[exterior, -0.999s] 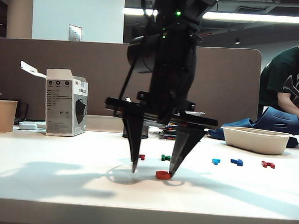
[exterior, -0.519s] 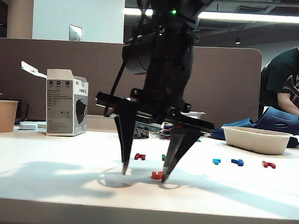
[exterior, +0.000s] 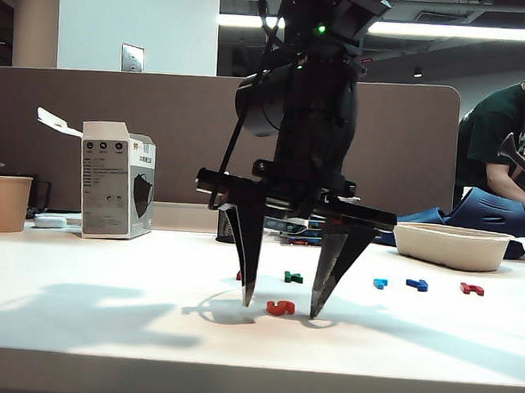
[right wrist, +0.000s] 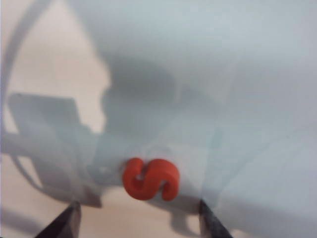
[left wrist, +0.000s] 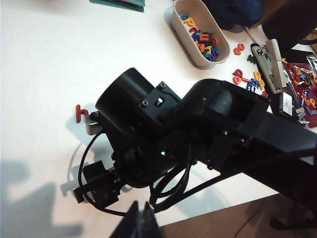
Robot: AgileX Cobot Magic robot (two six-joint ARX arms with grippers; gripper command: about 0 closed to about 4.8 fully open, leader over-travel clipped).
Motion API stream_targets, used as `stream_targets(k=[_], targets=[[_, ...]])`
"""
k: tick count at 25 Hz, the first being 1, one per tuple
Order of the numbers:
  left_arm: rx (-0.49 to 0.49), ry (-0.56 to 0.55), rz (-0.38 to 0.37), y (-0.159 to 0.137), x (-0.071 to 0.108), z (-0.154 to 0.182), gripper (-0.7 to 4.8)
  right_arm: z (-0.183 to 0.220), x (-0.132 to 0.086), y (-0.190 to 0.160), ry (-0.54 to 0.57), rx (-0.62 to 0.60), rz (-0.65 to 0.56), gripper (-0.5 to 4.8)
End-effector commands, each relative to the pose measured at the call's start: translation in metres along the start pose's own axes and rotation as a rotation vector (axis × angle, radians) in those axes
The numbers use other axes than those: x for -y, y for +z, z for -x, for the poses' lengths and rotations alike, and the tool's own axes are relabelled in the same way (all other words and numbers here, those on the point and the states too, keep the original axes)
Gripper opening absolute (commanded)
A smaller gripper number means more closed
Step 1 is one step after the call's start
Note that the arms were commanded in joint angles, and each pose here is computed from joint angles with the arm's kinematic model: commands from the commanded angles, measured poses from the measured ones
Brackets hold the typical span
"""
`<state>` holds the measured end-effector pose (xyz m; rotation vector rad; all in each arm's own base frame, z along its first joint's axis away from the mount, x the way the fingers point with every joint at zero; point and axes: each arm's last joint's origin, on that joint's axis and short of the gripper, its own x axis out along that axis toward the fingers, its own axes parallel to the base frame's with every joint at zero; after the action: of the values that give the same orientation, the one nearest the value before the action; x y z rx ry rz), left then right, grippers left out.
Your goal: Select the appropriate letters from the row of letter magnets placed on the table to arrange into the word "sky".
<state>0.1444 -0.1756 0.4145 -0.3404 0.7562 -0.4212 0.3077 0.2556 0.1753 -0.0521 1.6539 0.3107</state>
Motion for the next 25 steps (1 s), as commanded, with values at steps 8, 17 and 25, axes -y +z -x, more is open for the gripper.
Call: stream_targets(k=[8, 17, 25], targets=[[0.012, -0.004, 0.006, 0.001, 0.000, 0.002, -0.05, -0.010, 0.004, 0.011, 0.004, 0.070, 0.004, 3.06], [0.012, -0.004, 0.006, 0.001, 0.000, 0.002, -0.05, -0.010, 0.000, 0.011, 0.111, 0.029, 0.012, 3.06], [0.012, -0.004, 0.006, 0.001, 0.000, 0.002, -0.05, -0.009, -0.003, 0.017, 0.157, 0.092, 0.036, 3.06]])
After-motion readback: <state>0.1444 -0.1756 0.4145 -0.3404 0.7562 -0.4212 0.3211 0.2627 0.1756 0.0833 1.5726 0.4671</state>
